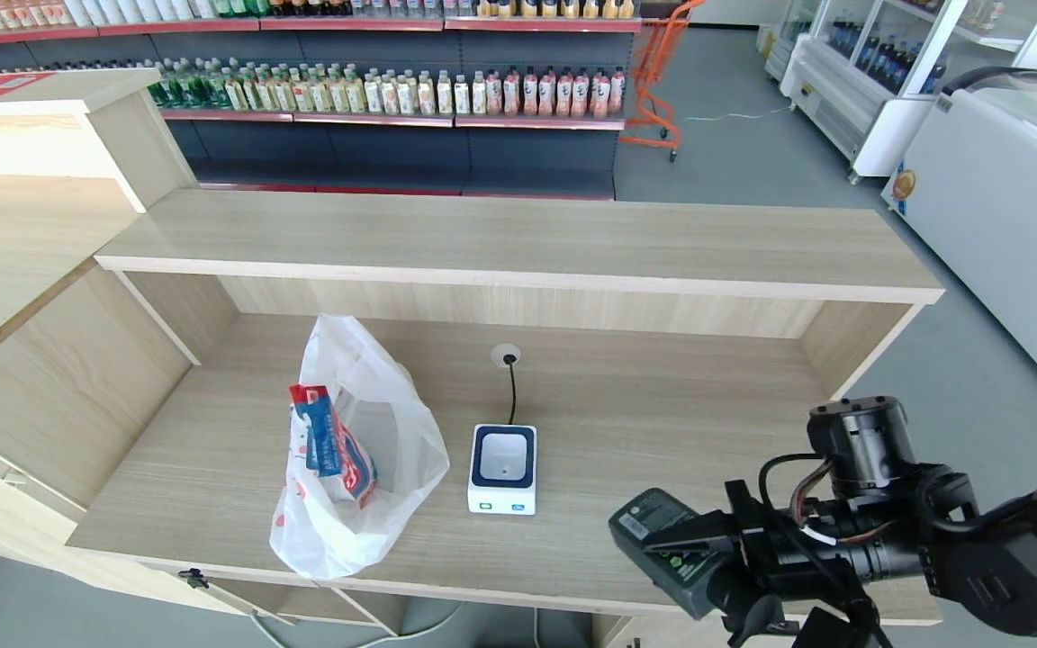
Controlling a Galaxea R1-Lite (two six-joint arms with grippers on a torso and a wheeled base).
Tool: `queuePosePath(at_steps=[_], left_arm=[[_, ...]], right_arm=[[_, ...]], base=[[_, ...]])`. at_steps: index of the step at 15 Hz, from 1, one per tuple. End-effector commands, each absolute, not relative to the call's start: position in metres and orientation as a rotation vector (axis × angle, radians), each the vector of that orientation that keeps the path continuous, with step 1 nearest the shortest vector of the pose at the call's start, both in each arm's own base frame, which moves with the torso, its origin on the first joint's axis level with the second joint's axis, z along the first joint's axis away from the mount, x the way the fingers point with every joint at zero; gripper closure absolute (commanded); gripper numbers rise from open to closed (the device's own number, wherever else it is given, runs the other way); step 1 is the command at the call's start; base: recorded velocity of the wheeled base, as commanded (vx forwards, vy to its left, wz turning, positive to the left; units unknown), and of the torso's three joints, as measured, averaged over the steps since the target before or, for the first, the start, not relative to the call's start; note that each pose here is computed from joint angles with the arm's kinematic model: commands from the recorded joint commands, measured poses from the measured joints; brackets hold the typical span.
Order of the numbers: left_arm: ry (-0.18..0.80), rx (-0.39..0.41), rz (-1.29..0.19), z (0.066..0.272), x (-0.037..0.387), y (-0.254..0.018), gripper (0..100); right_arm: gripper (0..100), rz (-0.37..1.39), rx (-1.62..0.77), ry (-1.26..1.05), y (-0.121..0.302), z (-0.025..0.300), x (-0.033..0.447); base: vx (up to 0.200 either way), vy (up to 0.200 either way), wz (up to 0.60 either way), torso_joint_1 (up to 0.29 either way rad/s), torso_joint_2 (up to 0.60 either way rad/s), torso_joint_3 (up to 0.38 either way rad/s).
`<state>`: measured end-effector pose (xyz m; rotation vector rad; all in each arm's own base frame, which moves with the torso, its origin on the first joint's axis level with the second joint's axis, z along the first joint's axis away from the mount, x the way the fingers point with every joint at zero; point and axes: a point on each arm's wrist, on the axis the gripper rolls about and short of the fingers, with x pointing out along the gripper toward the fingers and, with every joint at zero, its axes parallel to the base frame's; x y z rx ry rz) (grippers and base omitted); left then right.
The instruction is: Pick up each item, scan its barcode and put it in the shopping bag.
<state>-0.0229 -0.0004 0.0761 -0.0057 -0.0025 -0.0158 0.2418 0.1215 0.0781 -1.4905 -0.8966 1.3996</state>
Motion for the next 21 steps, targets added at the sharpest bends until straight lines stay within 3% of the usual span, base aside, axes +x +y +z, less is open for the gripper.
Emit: queuePosePath(at_steps=[1,7,21], left_arm=[[-0.003,-0.006,-0.015,0.076,-0.023,0.0,0],[-0.003,-0.006,-0.015,0.076,-0.023,0.0,0],[-0.003,-0.006,-0.015,0.076,-0.023,0.0,0]], right_arm=[[100,1.541,-1.492,-1.151,0.169,0.066,0.227],[100,1.545,-1.48,-1.316,0.205,0.064,0.225],[100,1.507,-1.495,-1.364,0.195,0.068,0.222]], base=[[0.0,0.0,0.0,0.0,0.0,0.0],[0.0,0.0,0.0,0.0,0.0,0.0],[0.0,0.0,0.0,0.0,0.0,0.0]])
